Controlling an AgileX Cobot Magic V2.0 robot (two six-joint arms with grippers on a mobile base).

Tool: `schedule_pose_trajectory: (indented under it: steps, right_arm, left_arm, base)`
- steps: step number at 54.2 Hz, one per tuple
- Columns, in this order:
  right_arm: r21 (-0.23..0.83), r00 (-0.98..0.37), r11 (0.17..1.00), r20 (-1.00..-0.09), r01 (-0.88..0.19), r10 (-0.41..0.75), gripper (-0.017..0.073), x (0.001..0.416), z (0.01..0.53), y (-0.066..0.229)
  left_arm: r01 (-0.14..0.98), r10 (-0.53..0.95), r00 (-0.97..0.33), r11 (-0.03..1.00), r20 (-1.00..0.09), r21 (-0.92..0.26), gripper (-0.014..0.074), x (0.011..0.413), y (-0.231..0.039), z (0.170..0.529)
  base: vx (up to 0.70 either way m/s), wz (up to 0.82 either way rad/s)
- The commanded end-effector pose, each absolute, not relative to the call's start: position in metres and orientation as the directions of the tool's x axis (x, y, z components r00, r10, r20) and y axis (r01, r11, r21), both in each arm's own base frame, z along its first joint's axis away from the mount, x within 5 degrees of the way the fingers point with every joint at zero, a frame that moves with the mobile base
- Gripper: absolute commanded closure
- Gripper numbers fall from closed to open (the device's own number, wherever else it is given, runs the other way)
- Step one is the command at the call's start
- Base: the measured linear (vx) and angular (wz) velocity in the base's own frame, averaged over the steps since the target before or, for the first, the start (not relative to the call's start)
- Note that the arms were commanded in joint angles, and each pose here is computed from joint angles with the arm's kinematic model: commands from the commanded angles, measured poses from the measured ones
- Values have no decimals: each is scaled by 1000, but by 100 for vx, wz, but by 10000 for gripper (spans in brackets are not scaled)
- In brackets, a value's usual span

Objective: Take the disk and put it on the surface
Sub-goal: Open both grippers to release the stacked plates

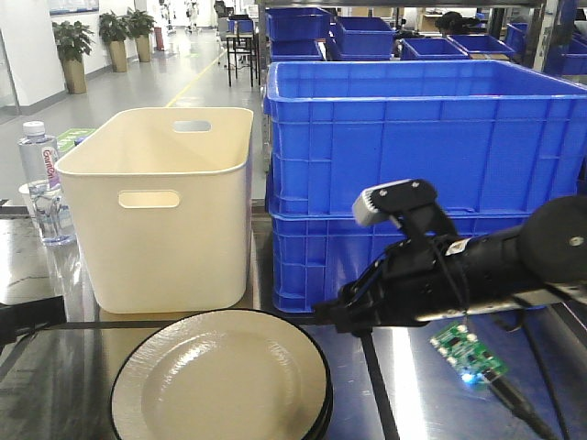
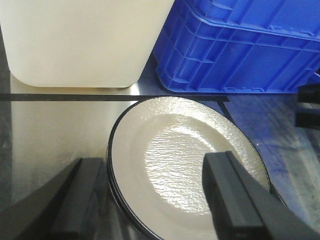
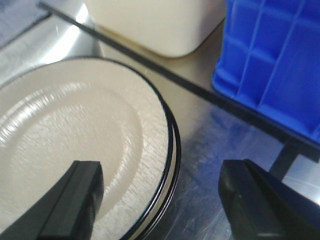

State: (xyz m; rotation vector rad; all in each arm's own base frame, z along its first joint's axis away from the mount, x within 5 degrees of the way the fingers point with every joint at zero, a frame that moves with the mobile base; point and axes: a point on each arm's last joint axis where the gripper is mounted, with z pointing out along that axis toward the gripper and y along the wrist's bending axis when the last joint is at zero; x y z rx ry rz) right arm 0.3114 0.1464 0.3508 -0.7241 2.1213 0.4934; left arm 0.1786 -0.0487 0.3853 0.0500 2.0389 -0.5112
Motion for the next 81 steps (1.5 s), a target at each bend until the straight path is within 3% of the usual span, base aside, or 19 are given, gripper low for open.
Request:
schedule_pose_trajectory:
  steps: [1,11,29,50,56,62,71,81]
  right_arm:
    - [76,-406,781,-883,-620,-237,15,299,391,139]
    - [75,-389,778,-893,-624,-226,15,290,401,136]
    - [76,-393,778,-891,-624,-228,15,291,399,136]
    - [77,-396,776,-889,-626,-231,15,291,399,137]
    - [77,-396,776,-889,-626,-231,15,291,399,137]
    - [77,-396,776,-889,-626,-231,15,291,399,137]
    - [77,-396,776,-889,-626,-231,15,291,399,137]
    - [77,-396,776,-889,-626,-231,15,291,399,137]
  left_arm:
    - [244,-236,-392,905,-889,-347,84,179,-46,404]
    - [235,-265,-316,908,-911,-346,204,182,-43,410]
    - [234,-267,-311,909,-912,-346,393,182,-43,411]
    - [225,-206,-305,933,-930,-280,421,183,-41,407]
    - [204,-169,-233,954,-958,-218,421,175,-35,400]
    - [175,-189,-124,962,-974,-209,421,150,-27,375]
    - [140,-113,49,985,-992,-105,421,100,-14,320]
    - [108,-65,93,993,-994,-54,421,67,-7,255]
  base:
    - [0,0]
    - [0,0]
    - [0,0]
    - [0,0]
    - [0,0]
    - [0,0]
    - [0,0]
    - [0,0]
